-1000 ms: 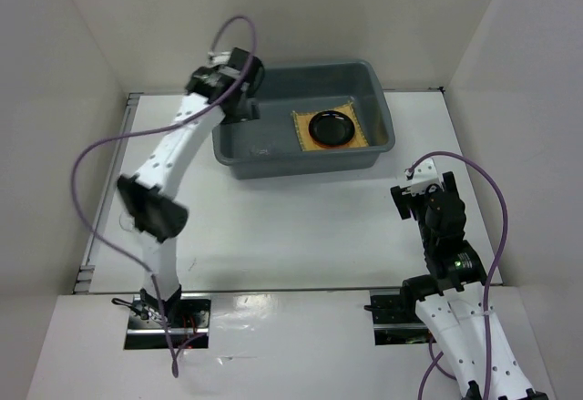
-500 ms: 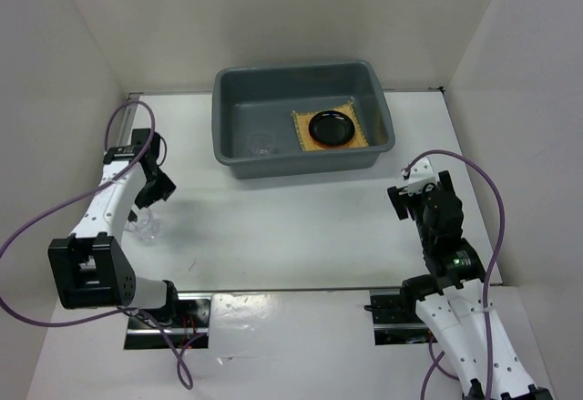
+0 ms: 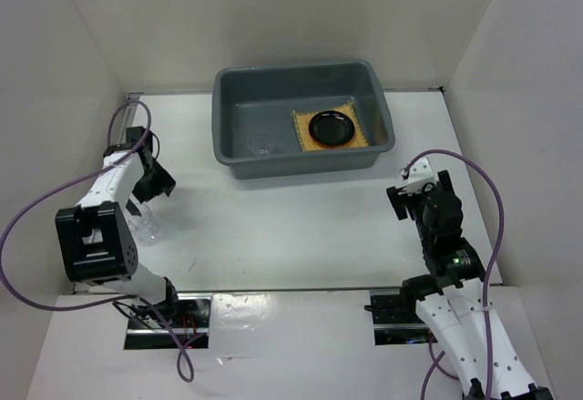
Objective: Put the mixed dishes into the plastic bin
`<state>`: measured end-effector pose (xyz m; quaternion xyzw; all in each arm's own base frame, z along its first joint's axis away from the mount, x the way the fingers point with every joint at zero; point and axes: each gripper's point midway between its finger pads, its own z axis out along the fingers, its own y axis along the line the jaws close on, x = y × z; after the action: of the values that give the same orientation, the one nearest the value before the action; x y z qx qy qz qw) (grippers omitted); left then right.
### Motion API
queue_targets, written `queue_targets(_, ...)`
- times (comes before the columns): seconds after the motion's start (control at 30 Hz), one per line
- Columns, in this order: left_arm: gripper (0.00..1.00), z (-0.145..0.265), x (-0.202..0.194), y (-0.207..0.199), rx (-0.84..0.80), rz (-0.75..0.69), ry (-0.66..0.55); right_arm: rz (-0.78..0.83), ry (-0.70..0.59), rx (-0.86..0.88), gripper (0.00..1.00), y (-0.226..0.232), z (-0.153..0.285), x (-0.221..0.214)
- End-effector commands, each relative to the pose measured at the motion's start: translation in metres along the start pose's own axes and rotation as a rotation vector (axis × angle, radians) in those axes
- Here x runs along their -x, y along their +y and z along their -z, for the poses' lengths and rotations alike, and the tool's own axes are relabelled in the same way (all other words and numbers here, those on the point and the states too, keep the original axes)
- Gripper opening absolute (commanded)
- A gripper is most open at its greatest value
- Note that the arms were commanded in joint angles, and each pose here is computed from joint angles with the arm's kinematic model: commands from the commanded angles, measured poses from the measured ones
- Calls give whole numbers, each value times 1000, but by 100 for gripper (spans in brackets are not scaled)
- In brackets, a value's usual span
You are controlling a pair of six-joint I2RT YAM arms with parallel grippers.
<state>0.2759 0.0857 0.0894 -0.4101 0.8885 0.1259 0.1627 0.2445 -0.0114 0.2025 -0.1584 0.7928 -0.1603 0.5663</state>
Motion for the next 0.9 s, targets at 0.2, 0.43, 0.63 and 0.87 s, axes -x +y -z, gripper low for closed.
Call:
queue_targets(0.2,36,-24,-8,-19,-64,-43,76,-12,-24,-22,93,-3,-2,6)
queue_targets(0.43,0,25,77,-32,-52,56,-104,-12,-24,-22,93,-3,-2,6)
queue_targets(0.63,0,207,207,-77,-612,426,-616,-2,-31,-4,93,0,-2,7)
queue_targets(0.87,0,259,227,-164,-908,302,-665,3,-10,-5,93,1,-5,3)
